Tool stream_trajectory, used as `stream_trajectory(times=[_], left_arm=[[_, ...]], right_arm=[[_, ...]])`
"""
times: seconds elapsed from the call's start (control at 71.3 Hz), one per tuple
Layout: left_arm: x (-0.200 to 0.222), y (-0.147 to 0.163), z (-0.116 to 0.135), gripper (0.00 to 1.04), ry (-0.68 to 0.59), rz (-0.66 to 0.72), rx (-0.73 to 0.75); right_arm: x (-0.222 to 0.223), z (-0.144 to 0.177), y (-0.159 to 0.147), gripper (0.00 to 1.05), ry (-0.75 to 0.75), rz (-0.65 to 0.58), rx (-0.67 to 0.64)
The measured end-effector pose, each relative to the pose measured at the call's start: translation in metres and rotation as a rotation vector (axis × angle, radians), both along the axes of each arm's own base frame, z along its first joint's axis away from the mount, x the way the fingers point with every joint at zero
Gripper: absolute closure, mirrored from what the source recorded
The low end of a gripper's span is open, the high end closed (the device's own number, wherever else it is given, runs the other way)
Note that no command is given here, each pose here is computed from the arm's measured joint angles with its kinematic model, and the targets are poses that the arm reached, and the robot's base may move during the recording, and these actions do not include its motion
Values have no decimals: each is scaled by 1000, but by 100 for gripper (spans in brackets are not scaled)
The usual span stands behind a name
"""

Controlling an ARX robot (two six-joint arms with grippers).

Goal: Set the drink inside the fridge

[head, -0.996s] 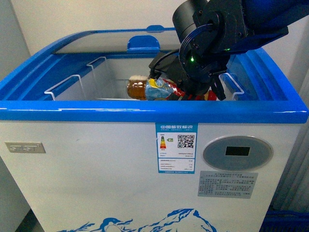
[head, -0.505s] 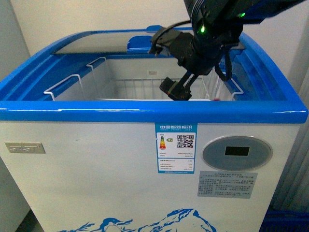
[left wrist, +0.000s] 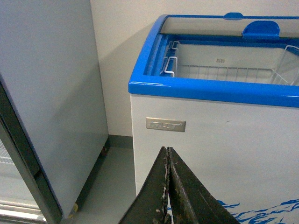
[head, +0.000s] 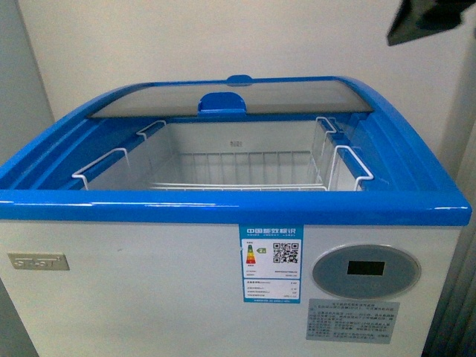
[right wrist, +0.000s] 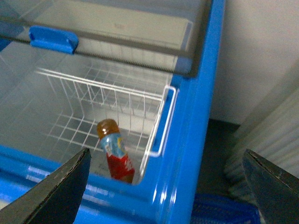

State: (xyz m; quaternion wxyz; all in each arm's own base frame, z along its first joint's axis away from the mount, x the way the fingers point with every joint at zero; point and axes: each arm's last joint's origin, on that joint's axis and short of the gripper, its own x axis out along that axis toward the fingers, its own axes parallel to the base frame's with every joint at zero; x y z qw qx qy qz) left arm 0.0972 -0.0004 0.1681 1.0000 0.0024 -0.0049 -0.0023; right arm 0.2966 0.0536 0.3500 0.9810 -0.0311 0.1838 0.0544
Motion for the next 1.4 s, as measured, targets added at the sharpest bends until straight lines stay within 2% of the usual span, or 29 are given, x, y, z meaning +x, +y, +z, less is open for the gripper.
stream_trajectory(times=[0.056,0.14,0.196,0.365,0.435,0.491,0.589,0.729,0.827,1.122,1.402], left_arm=[[0,0,0,102,0,-1,0],[0,0,0,102,0,0,0],[0,0,0,102,0,0,0],[0,0,0,102,0,0,0],[0,0,0,102,0,0,0],[0,0,0,102,0,0,0],[0,0,0,102,0,0,0],[0,0,0,102,0,0,0],[0,0,0,102,0,0,0],[0,0,0,102,0,0,0],[0,0,0,102,0,0,0]], right_arm=[[-23,-2,-4,11,-52,-29,11],[-40,-7,-10,25,-303,-87,51],[-49,-20,-15,34,-372,-99,65],[-74,-73,-28,61,-370,-109,63],[-82,-86,-30,72,-361,-105,62],[-93,-98,-34,86,-366,-101,64],[-105,-112,-38,103,-367,-104,62],[-122,-133,-47,102,-356,-83,67],[-130,-142,-53,102,-359,-112,62],[-155,-164,-53,102,-357,-110,63],[-167,-172,-53,102,-363,-108,63]])
